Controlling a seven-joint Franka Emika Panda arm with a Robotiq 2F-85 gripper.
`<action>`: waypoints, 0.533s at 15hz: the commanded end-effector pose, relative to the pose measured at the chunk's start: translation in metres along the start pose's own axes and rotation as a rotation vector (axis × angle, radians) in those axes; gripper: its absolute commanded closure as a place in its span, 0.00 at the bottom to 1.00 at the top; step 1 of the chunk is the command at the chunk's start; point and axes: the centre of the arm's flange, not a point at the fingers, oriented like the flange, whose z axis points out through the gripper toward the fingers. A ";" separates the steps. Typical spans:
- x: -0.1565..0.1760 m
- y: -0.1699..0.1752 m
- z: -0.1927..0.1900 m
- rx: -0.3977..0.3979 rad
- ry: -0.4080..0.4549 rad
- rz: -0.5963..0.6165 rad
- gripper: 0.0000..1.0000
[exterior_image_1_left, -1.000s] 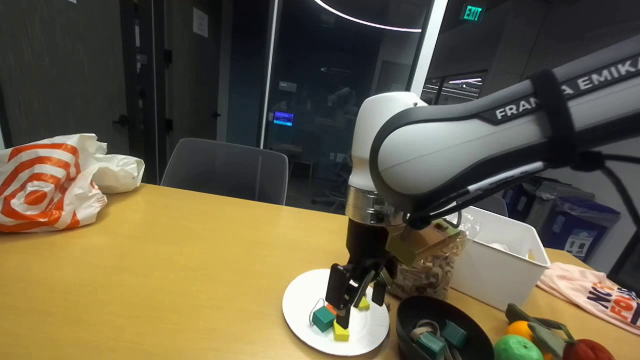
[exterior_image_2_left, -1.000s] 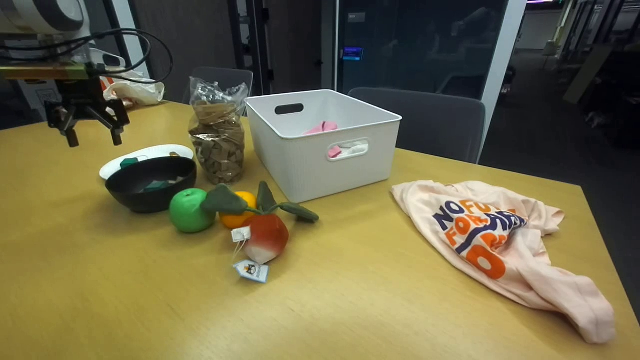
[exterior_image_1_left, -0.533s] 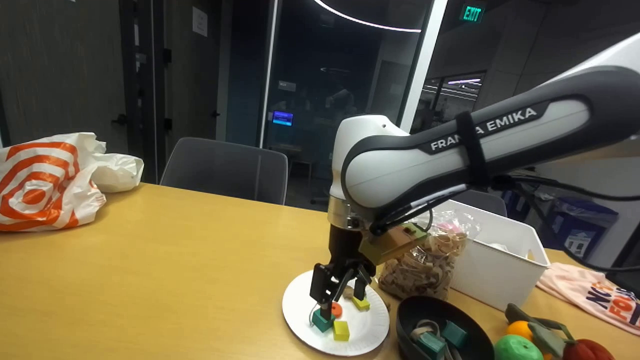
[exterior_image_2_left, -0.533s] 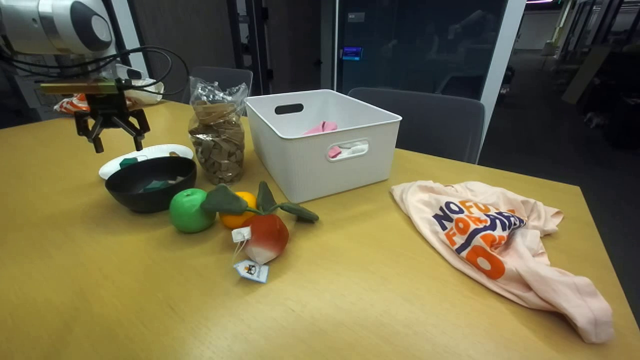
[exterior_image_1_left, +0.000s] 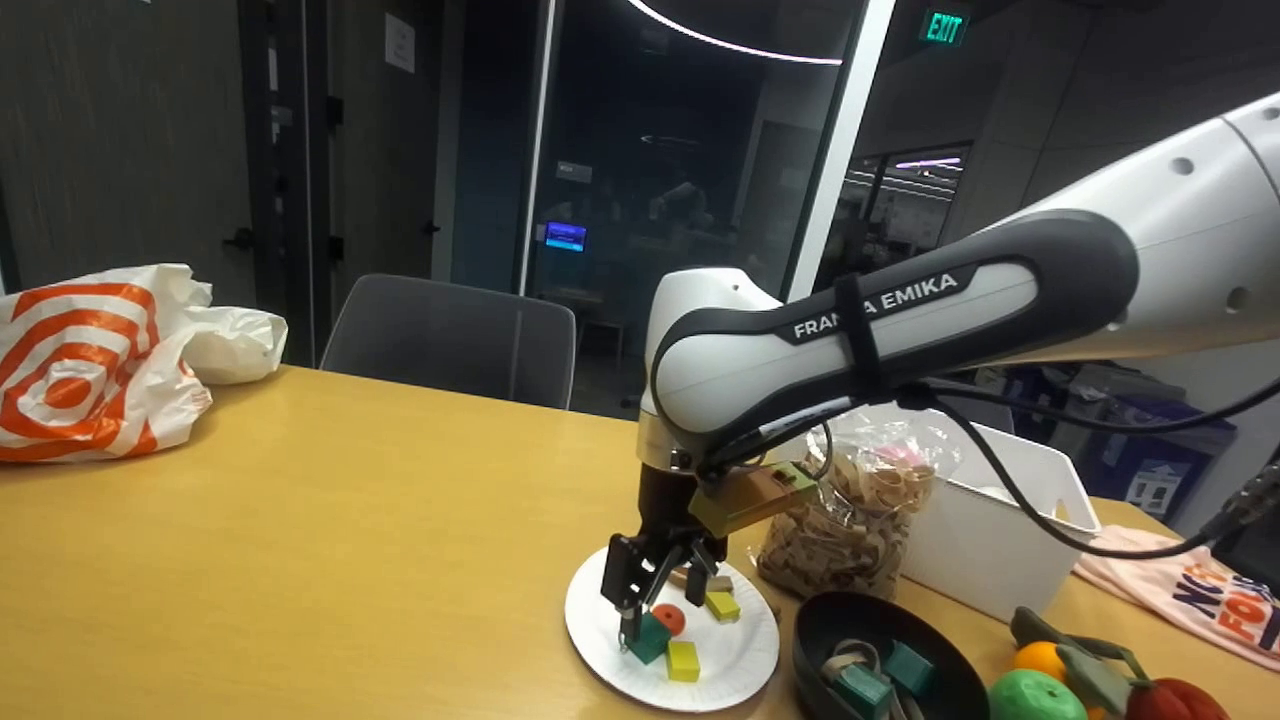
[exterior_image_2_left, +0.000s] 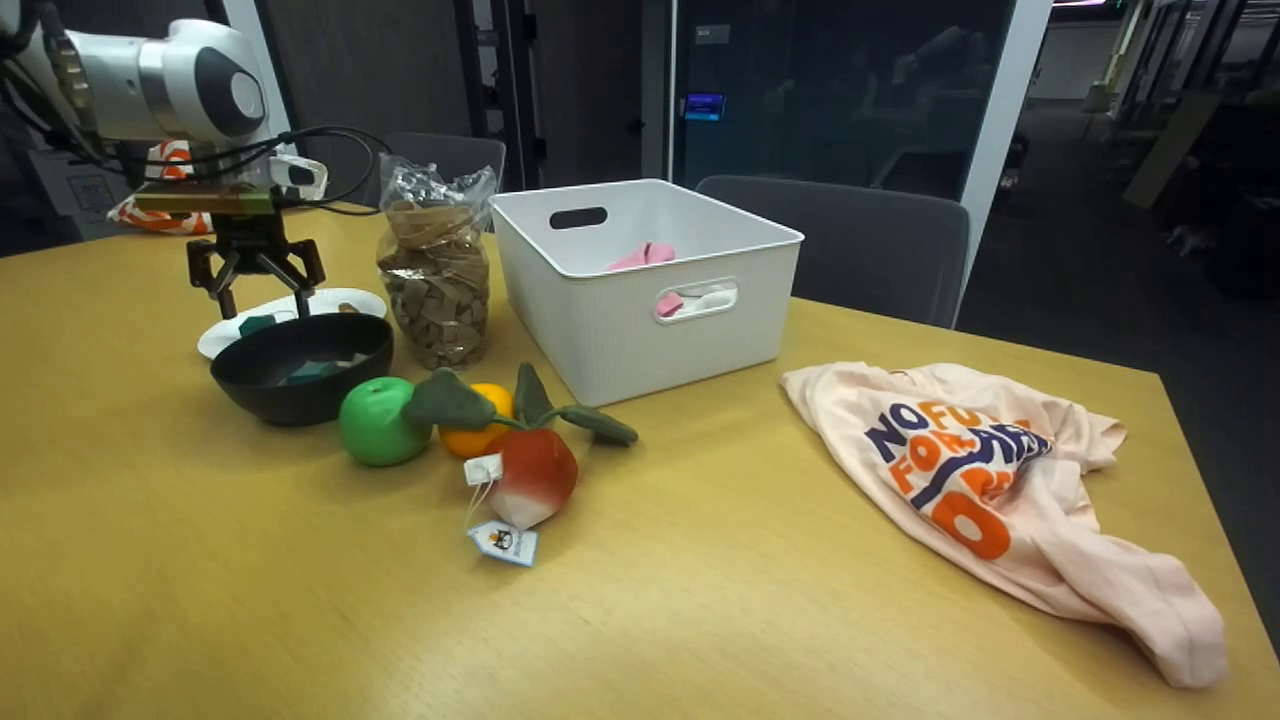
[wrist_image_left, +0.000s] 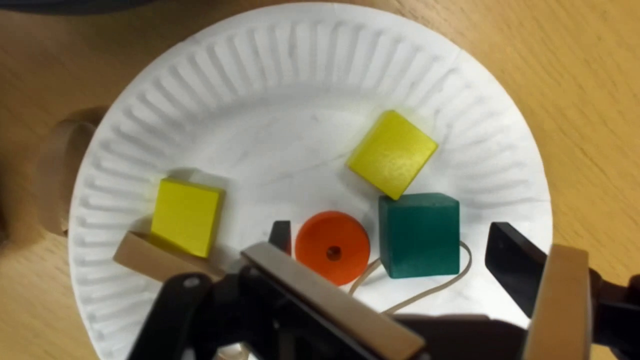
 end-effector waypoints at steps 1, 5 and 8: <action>0.023 0.010 0.005 0.022 -0.022 0.003 0.00; 0.023 0.017 0.016 0.032 -0.049 0.021 0.25; 0.022 0.020 0.009 0.033 -0.057 0.031 0.47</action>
